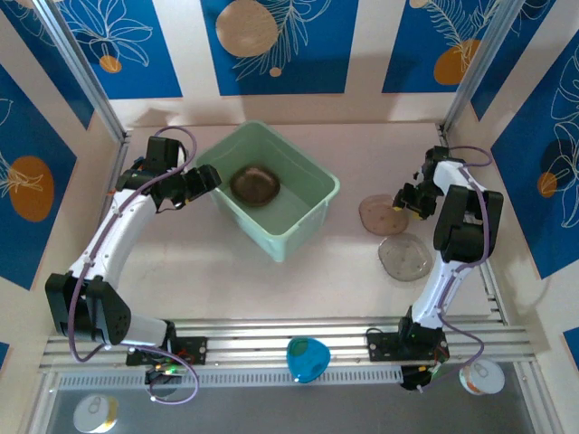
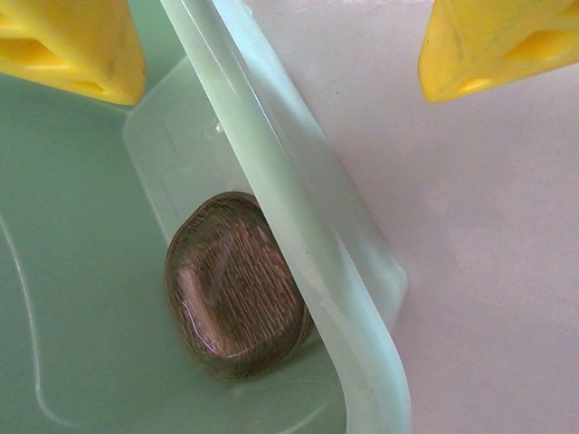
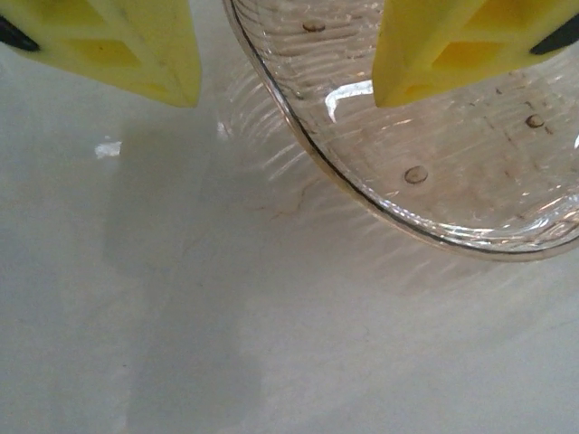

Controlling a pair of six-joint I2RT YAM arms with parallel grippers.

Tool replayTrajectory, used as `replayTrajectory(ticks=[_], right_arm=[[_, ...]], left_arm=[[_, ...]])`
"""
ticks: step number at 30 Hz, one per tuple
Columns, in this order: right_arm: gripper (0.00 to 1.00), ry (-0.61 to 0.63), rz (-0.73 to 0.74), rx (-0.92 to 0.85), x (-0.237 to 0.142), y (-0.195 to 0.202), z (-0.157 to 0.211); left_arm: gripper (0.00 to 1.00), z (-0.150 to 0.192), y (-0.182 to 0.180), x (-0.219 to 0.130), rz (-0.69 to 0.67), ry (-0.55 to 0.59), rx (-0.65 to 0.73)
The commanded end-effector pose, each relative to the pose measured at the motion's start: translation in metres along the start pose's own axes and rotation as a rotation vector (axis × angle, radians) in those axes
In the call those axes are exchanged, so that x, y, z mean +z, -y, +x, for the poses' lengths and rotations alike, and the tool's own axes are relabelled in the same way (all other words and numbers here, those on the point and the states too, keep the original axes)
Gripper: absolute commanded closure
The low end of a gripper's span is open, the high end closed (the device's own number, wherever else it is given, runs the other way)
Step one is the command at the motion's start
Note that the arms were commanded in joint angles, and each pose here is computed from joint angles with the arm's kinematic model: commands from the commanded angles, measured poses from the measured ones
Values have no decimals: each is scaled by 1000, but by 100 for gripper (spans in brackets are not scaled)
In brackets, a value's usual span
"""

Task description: Place the plates into the plastic bin on the countertop

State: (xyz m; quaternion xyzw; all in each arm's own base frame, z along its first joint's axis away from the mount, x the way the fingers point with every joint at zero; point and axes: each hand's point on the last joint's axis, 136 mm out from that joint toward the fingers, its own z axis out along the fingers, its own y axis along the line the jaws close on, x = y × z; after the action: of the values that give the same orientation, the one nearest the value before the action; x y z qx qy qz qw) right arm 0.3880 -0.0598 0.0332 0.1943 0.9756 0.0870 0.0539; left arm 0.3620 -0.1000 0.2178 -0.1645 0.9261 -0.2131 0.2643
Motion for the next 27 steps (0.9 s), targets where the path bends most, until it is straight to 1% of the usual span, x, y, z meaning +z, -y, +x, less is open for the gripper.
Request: replayTrajectory(ticks=[1,3,6,10,13,21,27], right_arm=[[53,-33,7,-18,11,-1,4],[55,-39,9,-24,12,-3,5],[62,-41,12,-28,13,-6,8],[70,-25,5,-12,10,-8,8],[74,-10,-10,0,6,-11,6],[77,-9,-47,25,1,-23,9],[84,7,-72,46,-3,-33,14]], left_arm=[[21,-5,7,-3,9,18,10],[21,-5,7,-3,10,19,12],[21,-4,7,-3,11,17,12],[21,-4,8,-3,13,15,12],[21,-4,8,-4,16,19,13],[21,-2,8,-3,25,18,11],[21,-2,9,-6,33,24,14]])
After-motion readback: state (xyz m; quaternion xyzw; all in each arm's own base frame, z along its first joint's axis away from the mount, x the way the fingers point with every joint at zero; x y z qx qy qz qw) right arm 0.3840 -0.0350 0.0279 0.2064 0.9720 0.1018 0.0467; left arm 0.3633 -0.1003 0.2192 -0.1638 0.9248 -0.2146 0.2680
